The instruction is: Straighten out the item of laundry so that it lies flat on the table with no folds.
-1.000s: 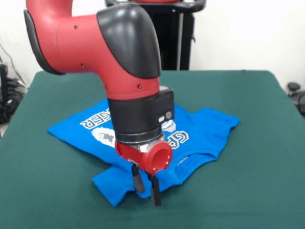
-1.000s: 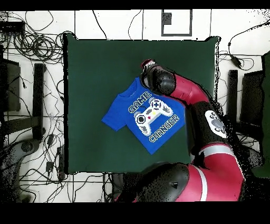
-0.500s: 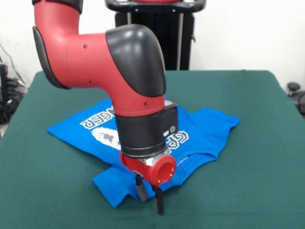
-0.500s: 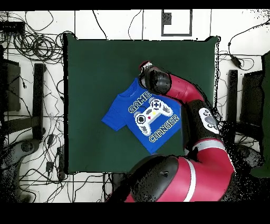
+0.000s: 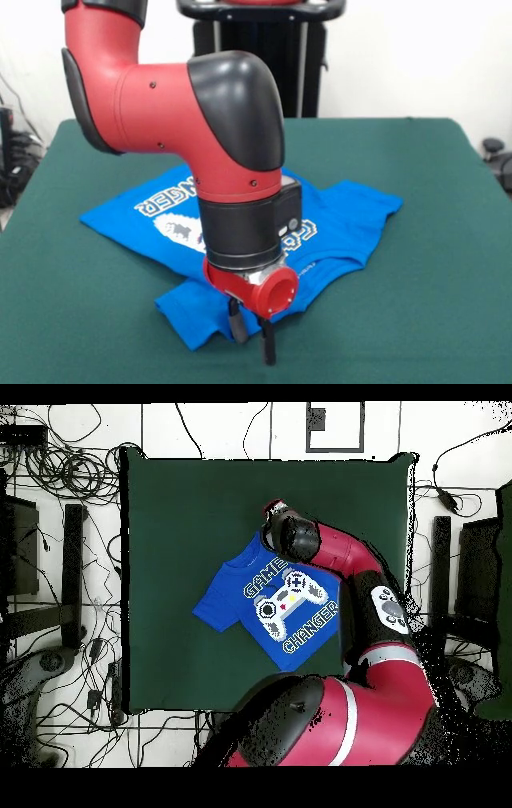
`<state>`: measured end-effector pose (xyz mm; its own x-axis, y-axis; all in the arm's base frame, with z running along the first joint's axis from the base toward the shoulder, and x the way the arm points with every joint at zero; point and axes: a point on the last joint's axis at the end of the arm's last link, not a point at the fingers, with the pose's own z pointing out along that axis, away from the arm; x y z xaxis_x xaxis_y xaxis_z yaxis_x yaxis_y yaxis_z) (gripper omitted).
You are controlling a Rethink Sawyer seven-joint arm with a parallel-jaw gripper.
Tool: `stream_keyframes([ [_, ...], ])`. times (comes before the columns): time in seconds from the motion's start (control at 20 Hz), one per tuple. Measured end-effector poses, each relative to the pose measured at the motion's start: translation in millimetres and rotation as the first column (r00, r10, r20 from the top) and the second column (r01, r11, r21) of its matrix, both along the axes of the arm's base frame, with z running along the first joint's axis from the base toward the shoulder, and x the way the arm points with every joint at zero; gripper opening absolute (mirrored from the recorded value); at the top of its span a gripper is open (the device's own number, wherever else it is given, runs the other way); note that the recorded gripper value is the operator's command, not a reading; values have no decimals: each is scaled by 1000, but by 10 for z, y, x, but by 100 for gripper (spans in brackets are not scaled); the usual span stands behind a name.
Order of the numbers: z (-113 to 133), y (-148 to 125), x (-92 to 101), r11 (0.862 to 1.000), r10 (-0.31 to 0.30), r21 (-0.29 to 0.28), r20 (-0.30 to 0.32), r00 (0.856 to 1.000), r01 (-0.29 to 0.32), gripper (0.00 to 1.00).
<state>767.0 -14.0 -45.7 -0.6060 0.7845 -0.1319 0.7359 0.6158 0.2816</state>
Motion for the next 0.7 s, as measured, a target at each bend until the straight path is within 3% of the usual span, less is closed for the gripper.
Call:
stream_keyframes([
  [0.7, -18, -115, 133, 1000, -10, -21, 25, 1000, 10, 100],
])
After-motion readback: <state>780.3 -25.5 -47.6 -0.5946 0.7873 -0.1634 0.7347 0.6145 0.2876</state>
